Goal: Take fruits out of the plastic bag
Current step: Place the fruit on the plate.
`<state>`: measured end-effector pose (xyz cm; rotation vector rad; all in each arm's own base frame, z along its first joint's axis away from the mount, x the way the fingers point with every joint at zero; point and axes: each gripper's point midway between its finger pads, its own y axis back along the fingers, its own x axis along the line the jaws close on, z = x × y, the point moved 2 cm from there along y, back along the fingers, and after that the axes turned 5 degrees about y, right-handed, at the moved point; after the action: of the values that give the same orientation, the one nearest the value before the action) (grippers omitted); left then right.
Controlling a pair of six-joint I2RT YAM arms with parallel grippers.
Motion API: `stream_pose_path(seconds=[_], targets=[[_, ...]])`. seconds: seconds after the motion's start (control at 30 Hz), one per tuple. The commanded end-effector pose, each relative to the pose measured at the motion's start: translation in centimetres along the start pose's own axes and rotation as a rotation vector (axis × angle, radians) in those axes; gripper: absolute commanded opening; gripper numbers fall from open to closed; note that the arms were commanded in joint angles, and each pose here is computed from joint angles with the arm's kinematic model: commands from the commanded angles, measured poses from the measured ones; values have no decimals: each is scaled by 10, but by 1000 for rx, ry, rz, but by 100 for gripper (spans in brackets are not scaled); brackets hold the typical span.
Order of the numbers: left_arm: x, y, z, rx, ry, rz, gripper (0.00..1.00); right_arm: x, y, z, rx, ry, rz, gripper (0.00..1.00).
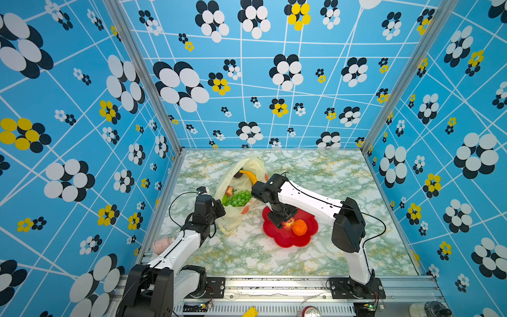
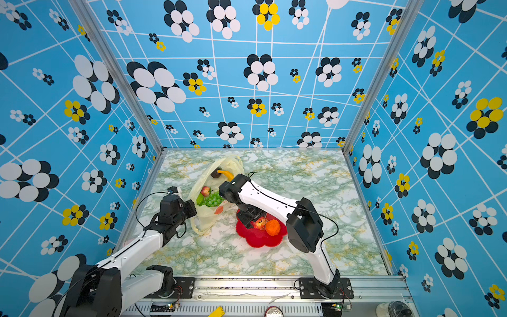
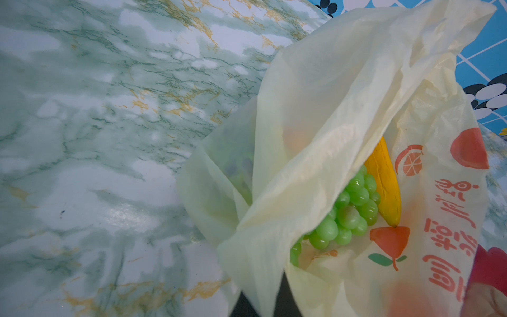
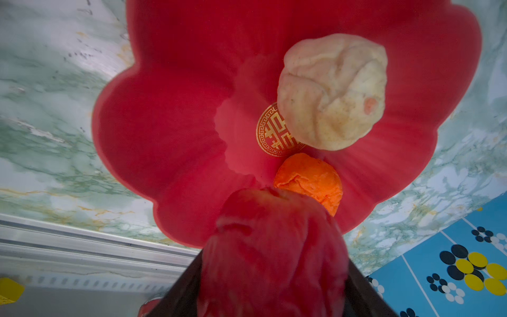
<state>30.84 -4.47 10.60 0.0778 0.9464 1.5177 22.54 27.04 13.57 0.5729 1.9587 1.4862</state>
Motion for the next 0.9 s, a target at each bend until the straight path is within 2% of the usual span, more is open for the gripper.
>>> stream_pose_path(seconds=[0.0, 0.87], targets=[[0, 3, 2, -7, -24, 10, 0, 3, -3, -16, 61, 45, -21, 56], [1, 6, 5, -20, -27, 15, 0, 17, -44, -17, 198, 139, -6, 59]])
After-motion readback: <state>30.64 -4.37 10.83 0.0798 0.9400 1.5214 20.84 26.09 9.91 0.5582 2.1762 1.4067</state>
